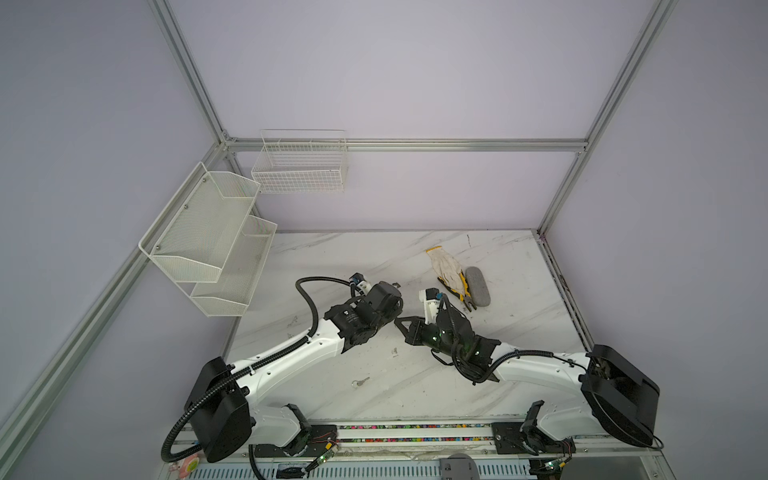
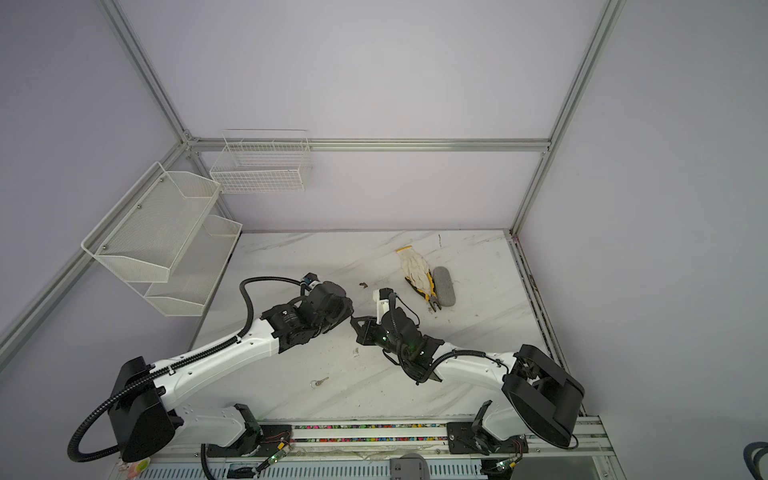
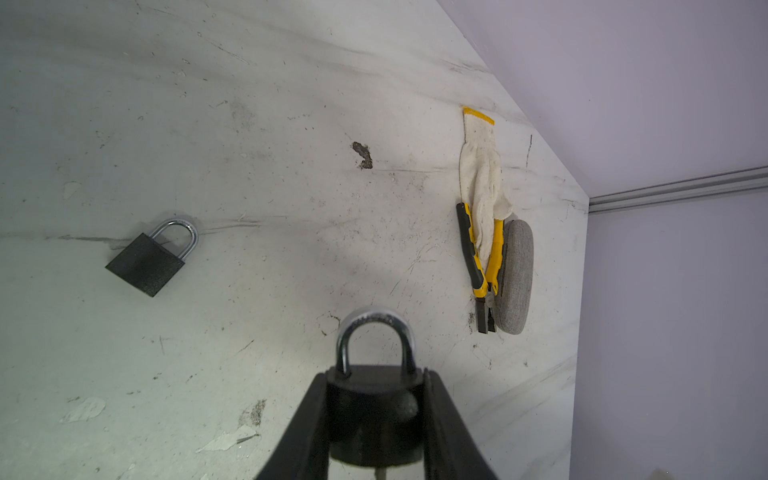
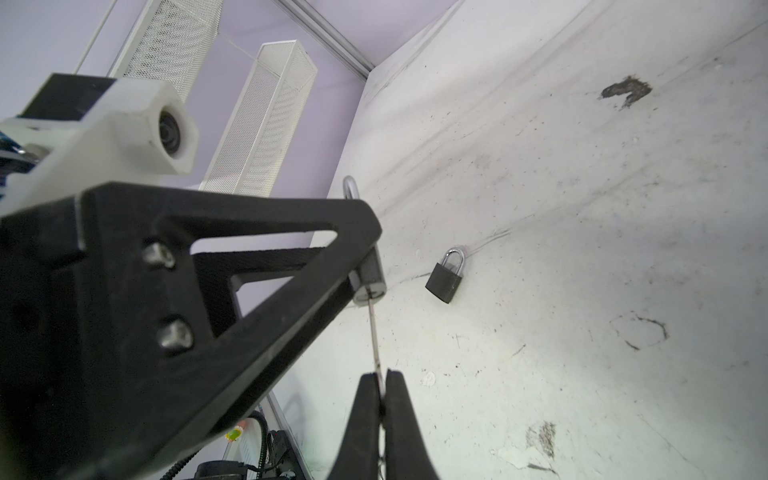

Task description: Unlock with the key

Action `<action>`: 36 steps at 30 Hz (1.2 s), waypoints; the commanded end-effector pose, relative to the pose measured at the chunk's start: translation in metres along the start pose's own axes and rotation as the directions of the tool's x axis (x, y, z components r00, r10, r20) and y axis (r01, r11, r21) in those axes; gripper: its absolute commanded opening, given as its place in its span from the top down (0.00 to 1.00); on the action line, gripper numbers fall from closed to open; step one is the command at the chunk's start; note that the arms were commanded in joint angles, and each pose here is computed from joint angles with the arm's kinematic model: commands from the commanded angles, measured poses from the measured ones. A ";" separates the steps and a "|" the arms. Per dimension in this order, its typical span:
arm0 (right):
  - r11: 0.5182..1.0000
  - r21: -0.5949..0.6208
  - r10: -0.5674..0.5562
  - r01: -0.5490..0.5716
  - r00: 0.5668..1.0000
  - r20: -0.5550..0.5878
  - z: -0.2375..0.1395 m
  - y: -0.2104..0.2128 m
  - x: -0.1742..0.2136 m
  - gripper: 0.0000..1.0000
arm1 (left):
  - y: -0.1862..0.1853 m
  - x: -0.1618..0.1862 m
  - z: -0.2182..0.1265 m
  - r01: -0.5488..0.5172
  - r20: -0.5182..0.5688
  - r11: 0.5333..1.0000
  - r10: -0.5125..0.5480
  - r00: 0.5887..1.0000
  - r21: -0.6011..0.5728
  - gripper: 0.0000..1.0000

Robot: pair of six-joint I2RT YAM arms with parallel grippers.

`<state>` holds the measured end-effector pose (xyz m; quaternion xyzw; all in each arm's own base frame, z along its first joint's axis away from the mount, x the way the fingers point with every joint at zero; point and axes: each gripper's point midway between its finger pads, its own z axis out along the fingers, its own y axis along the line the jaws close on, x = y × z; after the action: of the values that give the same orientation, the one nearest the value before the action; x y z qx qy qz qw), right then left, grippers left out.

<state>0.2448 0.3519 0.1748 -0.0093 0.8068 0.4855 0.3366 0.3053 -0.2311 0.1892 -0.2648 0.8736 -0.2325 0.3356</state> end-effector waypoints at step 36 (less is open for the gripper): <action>0.999 -0.023 -0.037 0.040 0.993 0.116 -0.016 0.033 -0.040 1.00 | -0.011 0.007 -0.011 -0.100 -0.027 0.995 0.101 0.995 0.029 1.00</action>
<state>0.2473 0.3448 0.1791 -0.0056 0.8149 0.4651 0.3459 0.2999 -0.2412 0.1901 -0.2335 0.8821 -0.2377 0.3330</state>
